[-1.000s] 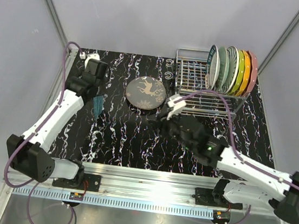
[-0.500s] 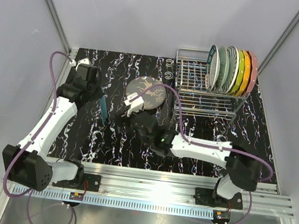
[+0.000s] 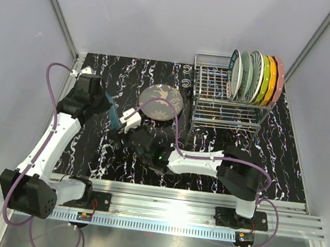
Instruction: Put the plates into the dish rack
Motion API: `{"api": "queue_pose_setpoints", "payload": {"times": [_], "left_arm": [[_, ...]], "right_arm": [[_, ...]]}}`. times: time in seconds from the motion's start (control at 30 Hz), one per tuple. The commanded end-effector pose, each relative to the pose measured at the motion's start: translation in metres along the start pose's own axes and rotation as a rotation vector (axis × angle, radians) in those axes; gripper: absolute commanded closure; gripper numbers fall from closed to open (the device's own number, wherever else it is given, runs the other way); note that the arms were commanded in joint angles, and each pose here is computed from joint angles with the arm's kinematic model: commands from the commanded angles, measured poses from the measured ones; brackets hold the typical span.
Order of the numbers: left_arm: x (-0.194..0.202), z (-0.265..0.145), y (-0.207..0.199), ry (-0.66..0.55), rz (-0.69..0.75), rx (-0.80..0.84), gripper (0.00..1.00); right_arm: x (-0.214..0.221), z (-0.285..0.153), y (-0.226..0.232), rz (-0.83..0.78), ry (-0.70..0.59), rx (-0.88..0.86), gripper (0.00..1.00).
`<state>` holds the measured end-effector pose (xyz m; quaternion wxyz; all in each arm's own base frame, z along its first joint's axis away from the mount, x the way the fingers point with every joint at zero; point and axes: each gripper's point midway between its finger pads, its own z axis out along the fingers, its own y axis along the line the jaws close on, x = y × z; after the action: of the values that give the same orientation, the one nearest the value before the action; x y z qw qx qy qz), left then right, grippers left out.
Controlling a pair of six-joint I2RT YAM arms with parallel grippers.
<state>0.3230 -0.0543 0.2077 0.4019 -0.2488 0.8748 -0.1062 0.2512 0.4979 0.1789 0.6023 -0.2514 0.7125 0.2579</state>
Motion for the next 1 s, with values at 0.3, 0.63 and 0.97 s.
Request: {"api": "queue_pose_setpoints", "payload": {"times": [0.3, 0.63, 0.97], "left_arm": [[-0.032, -0.008, -0.043, -0.035, -0.066, 0.289, 1.00], [-0.024, -0.008, -0.051, 0.038, -0.131, 0.369, 1.00], [-0.018, -0.006, -0.051, 0.060, -0.174, 0.371, 1.00]], "right_arm": [[-0.006, 0.021, 0.000, -0.089, -0.099, -0.020, 0.13], [0.008, 0.045, -0.027, -0.192, -0.114, 0.145, 0.15], [-0.001, 0.050, -0.057, -0.270, -0.151, 0.323, 0.27]]}}
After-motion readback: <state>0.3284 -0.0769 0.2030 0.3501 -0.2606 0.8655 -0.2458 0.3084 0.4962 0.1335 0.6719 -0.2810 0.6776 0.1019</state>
